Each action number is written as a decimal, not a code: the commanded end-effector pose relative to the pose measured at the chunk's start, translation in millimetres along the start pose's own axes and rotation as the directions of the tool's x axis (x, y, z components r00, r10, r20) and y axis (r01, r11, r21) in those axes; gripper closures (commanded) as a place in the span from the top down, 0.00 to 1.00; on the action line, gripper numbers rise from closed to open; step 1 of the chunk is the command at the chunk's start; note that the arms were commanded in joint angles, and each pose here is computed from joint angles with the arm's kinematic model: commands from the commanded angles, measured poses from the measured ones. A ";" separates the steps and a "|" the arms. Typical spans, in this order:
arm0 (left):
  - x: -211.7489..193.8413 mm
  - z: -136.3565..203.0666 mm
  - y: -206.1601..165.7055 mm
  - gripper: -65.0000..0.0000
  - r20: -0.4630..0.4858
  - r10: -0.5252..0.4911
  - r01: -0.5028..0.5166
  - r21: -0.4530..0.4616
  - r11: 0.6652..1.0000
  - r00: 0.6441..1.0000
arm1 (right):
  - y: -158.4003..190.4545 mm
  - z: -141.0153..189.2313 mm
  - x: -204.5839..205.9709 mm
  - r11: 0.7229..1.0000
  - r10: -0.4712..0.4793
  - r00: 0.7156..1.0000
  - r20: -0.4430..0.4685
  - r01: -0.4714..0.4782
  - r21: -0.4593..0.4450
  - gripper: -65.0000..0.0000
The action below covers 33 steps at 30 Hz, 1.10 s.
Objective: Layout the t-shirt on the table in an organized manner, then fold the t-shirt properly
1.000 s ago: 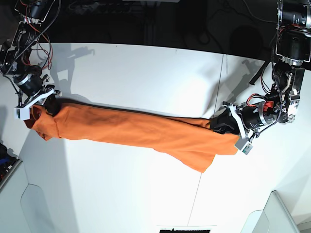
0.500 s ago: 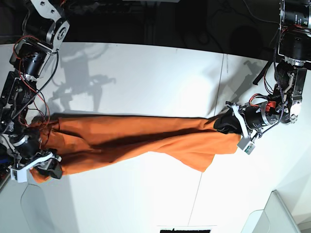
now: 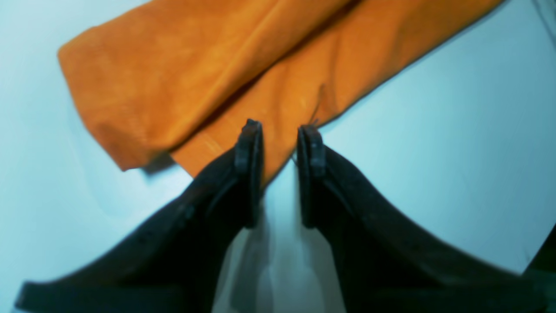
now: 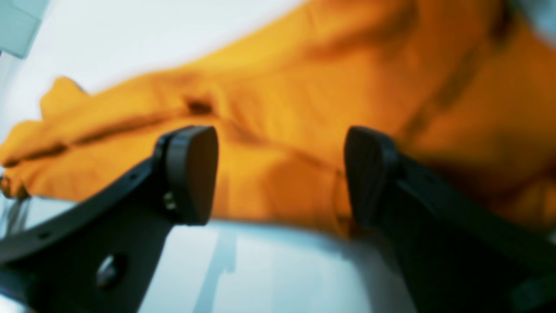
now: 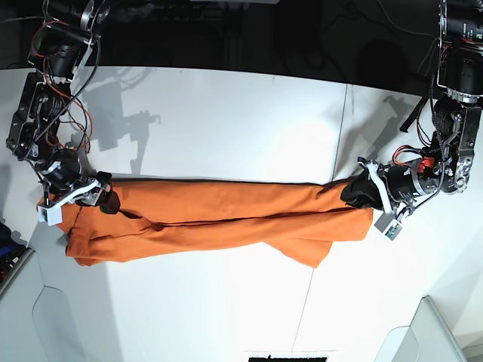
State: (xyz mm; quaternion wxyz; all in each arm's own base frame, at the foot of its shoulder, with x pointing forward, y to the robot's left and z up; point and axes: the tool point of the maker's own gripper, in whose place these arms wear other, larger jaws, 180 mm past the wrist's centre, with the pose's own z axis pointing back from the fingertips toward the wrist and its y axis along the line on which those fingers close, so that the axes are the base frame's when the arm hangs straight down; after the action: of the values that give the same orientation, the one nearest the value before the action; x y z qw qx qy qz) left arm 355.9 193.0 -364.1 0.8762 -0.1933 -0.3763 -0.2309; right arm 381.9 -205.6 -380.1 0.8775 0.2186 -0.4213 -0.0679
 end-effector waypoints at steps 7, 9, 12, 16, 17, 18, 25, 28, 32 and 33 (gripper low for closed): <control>27.7 10.8 12.6 0.35 0.081 -0.020 0.017 0.032 0.999 0.997 | -0.5 3.2 19.8 1.000 -0.005 0.996 0.093 0.006 -0.011 0.69; 27.2 10.9 12.7 0.39 0.079 -0.020 0.018 0.032 0.999 0.997 | -3.4 4.8 24.9 1.000 -0.003 0.993 0.114 0.006 -0.020 0.69; 24.5 10.8 14.8 0.39 0.064 -0.034 0.031 0.044 0.999 0.997 | -11.7 8.1 28.2 0.999 -0.019 0.991 0.129 0.025 -0.048 0.69; 23.6 13.5 19.2 0.39 0.055 -0.042 0.039 0.059 0.998 0.998 | -26.8 12.3 27.2 0.993 -0.029 0.991 0.127 0.044 -0.109 0.69; 23.9 14.5 20.1 0.39 0.057 -0.043 0.039 0.061 0.997 0.997 | -27.3 12.4 27.8 0.993 -0.027 0.991 0.131 0.042 -0.112 0.69; 24.3 14.7 20.2 0.39 0.058 -0.042 0.038 0.060 0.997 0.997 | -27.2 12.6 29.7 0.993 -0.025 0.990 0.140 0.041 -0.112 0.69; 24.1 14.5 19.9 0.39 0.058 -0.042 0.038 0.060 0.997 0.997 | -19.2 8.0 44.9 0.995 -0.012 0.986 0.166 0.028 -0.094 0.69; 23.6 14.6 20.1 0.39 0.056 -0.042 0.039 0.060 0.997 0.998 | -9.9 1.9 51.3 0.997 0.009 0.987 0.162 0.004 -0.077 0.68; 23.6 16.0 21.7 0.39 0.054 -0.045 0.041 0.064 0.997 0.998 | -3.5 -11.5 44.2 0.997 0.021 0.993 0.115 -0.013 -0.072 0.68; 23.7 16.0 21.7 0.39 0.054 -0.045 0.041 0.064 0.997 0.998 | -4.7 -14.2 40.9 0.997 0.017 0.995 0.101 -0.008 -0.082 0.68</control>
State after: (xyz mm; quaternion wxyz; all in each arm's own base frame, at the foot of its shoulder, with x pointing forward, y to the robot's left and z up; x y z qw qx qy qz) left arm 361.2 209.5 -359.2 0.8781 -0.1659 -0.3839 -0.2324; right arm 406.0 -210.5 -380.4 0.8770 0.1801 -0.4364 -0.0897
